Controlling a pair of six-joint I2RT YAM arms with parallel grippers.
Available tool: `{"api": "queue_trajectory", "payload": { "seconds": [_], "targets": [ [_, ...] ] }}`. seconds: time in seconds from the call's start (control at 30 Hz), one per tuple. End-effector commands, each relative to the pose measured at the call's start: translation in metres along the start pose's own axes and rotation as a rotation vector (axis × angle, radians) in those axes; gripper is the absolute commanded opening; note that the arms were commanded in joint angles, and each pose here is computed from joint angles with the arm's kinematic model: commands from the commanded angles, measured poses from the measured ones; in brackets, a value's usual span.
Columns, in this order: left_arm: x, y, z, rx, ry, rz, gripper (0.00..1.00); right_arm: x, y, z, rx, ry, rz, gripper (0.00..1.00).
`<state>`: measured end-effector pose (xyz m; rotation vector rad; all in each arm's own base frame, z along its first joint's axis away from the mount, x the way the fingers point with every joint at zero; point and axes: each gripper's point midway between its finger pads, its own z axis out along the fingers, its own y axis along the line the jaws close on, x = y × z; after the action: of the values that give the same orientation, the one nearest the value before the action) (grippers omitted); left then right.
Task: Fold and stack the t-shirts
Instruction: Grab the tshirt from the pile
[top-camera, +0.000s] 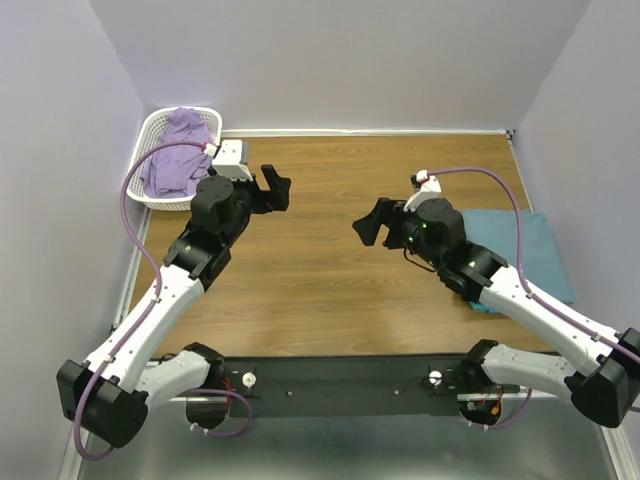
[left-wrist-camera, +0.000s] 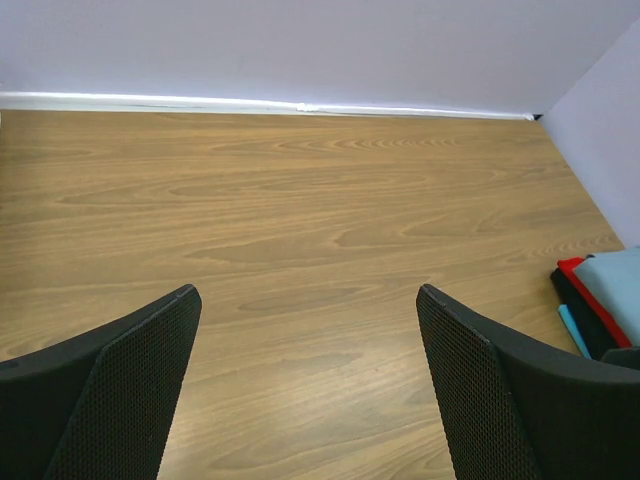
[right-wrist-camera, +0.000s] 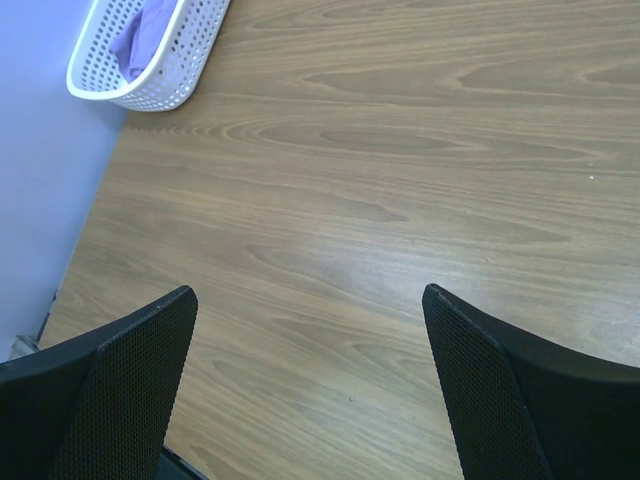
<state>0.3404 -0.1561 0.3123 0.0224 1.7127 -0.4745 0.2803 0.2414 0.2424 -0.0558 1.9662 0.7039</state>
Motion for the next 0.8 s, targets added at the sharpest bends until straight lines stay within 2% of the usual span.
{"api": "queue_trajectory", "payload": {
  "seconds": [0.0,0.17,0.3,0.4,0.43,0.5,0.53,0.57,0.63,0.67,0.7,0.73,0.77],
  "targets": [
    [-0.003,0.001,0.001,-0.008,-0.002,-0.010,0.96,0.011,-0.001,0.001,-0.014,0.034,-0.027,1.00],
    [-0.001,0.002,0.006,-0.022,0.006,-0.035,0.96,0.016,-0.007,-0.001,0.007,0.048,-0.040,1.00],
    [-0.004,0.017,0.017,-0.127,0.002,-0.067,0.96,0.020,-0.013,-0.002,0.033,0.069,-0.059,1.00],
    [-0.038,0.059,0.032,-0.389,-0.033,-0.133,0.96,0.031,-0.018,0.000,0.051,0.122,-0.074,1.00],
    [-0.032,0.088,0.046,-0.484,-0.002,-0.134,0.96,0.035,-0.019,0.001,0.054,0.134,-0.082,1.00],
    [-0.037,0.118,0.052,-0.602,0.008,-0.165,0.96,0.045,-0.023,0.005,0.064,0.165,-0.086,1.00],
    [-0.053,0.128,0.057,-0.631,-0.025,-0.186,0.96,0.048,-0.023,0.006,0.059,0.175,-0.090,1.00],
    [-0.047,0.159,0.065,-0.707,-0.013,-0.201,0.96,0.051,-0.024,0.007,0.060,0.185,-0.092,1.00],
    [-0.049,0.190,0.073,-0.776,-0.025,-0.232,0.95,0.058,-0.023,0.011,0.051,0.217,-0.093,1.00],
    [-0.042,0.208,0.089,-0.809,-0.002,-0.246,0.95,0.060,-0.022,0.012,0.048,0.224,-0.091,1.00],
    [-0.035,0.236,0.087,-0.874,0.025,-0.268,0.94,0.062,-0.021,0.012,0.040,0.235,-0.085,1.00],
    [-0.045,0.246,0.094,-0.891,0.009,-0.285,0.94,0.065,-0.019,0.014,0.033,0.250,-0.079,1.00],
    [-0.016,0.269,0.106,-0.945,0.081,-0.283,0.93,0.066,-0.017,0.015,0.025,0.257,-0.074,1.00]
  ]
}}
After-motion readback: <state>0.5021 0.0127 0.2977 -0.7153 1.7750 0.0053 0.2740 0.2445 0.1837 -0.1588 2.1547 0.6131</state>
